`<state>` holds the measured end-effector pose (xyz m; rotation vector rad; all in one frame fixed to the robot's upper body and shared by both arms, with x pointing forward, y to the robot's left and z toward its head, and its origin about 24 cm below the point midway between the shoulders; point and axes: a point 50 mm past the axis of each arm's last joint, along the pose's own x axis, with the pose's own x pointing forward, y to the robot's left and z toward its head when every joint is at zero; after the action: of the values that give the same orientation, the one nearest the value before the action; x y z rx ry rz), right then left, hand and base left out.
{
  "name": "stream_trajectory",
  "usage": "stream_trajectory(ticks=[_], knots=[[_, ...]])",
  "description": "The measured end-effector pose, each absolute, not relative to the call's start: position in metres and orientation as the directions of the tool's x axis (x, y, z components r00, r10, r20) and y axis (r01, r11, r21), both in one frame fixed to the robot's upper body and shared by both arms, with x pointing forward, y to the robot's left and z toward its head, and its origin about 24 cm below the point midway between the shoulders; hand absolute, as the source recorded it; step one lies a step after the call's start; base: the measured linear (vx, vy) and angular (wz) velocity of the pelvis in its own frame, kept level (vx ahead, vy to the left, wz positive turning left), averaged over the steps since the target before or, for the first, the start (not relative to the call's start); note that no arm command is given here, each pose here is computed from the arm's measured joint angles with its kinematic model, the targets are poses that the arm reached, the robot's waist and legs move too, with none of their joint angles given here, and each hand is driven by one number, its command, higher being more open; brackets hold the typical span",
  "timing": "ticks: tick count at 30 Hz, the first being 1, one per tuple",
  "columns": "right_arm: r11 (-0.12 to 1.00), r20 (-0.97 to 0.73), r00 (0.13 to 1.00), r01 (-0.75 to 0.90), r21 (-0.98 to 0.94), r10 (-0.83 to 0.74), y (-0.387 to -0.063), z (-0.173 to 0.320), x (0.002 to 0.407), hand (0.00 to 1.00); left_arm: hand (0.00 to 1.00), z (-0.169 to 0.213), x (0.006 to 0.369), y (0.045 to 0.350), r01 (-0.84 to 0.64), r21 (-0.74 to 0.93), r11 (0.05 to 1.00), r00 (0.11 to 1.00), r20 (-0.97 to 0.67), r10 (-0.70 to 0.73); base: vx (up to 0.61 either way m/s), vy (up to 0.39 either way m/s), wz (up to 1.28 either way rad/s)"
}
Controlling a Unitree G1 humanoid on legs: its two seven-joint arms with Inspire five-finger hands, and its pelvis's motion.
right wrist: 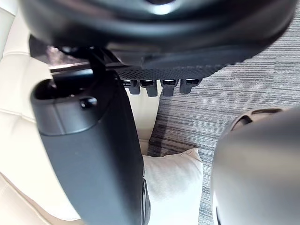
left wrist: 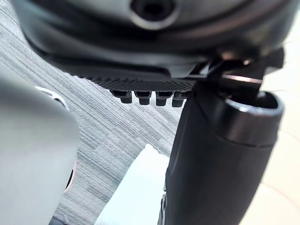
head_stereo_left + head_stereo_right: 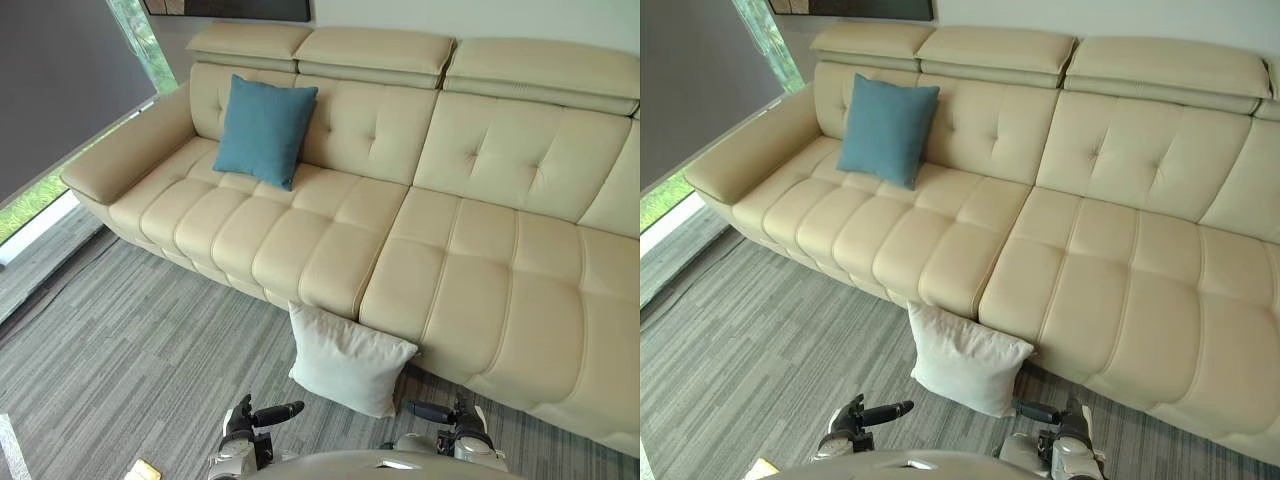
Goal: Pick up cushions and gather them together orderly.
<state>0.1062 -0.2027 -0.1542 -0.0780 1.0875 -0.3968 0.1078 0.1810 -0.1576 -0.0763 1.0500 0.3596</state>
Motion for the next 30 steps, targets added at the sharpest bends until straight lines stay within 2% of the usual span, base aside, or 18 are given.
stream_trajectory(ticks=[5, 11, 21, 30], knots=[[0.927, -0.851, 0.396, 0.286, -0.243, -0.345, -0.195, -0.155, 0.106, 1.0, 1.0, -0.153, 0.114, 0.191, -0.334, 0.126, 0.934, 0.476, -0.833, 0.283, 0.04, 0.112, -0.58], [0.934, -0.857, 0.397, 0.272, -0.233, -0.329, -0.185, -0.157, 0.104, 1.0, 1.0, -0.152, 0.112, 0.202, -0.326, 0.165, 0.931, 0.465, -0.829, 0.31, 0.04, 0.193, -0.39], [0.922, -0.835, 0.411, 0.284, -0.264, -0.365, -0.195, -0.153, 0.111, 1.0, 1.0, -0.151, 0.12, 0.195, -0.283, 0.172, 0.944, 0.485, -0.823, 0.295, 0.01, -0.01, 0.01], [0.899, -0.68, 0.603, 0.384, -0.211, -0.418, -0.199, -0.11, 0.206, 1.0, 1.0, -0.098, 0.22, 0.206, -0.411, 0.117, 0.904, 0.686, -0.613, 0.392, -0.22, -0.083, 0.17]])
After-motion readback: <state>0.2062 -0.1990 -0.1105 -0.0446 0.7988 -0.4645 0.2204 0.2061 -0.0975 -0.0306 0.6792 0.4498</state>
